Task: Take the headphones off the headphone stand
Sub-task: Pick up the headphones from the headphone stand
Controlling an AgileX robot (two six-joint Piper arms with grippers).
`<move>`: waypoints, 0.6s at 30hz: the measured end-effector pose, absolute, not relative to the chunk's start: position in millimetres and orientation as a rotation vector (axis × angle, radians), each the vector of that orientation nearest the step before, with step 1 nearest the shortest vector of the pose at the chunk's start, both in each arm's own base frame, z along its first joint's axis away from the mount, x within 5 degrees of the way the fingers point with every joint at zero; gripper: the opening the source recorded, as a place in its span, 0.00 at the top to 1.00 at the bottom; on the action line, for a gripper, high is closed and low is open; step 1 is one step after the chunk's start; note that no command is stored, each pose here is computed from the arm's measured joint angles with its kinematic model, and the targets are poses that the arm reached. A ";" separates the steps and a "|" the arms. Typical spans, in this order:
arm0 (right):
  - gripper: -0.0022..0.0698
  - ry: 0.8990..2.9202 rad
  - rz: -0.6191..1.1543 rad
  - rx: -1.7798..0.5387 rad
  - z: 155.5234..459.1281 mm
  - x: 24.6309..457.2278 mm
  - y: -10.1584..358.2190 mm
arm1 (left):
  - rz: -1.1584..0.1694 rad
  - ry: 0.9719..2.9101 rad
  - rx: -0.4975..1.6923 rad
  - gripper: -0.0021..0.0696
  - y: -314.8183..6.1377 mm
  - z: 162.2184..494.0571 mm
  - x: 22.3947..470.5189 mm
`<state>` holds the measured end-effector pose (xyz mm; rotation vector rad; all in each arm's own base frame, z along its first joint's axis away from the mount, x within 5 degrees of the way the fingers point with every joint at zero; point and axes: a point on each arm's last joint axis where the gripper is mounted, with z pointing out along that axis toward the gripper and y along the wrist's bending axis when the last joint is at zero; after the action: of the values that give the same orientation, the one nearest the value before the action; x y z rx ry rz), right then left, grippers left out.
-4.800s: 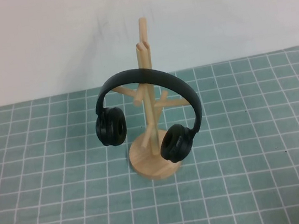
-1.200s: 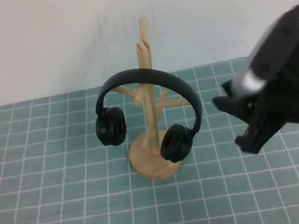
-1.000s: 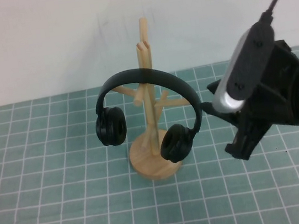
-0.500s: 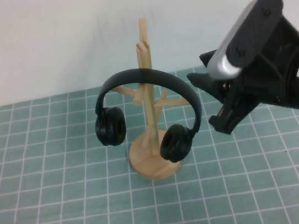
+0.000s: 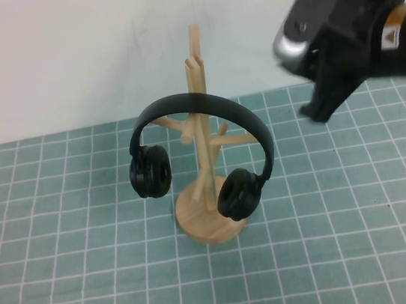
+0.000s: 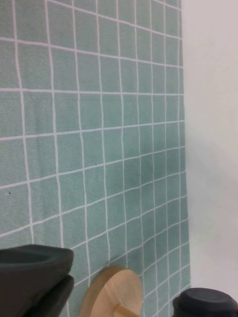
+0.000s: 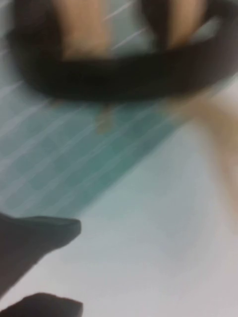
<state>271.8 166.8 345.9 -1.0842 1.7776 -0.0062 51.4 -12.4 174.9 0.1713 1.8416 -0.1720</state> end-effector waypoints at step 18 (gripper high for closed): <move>0.62 1.884 -0.259 -0.880 355.0 250.4 214.3 | -0.172 1.842 0.171 0.98 -12.4 174.9 51.4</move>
<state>250.4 214.3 355.0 -0.8802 1.8839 -0.2585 51.4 -12.4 174.9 0.1713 1.8416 -0.1720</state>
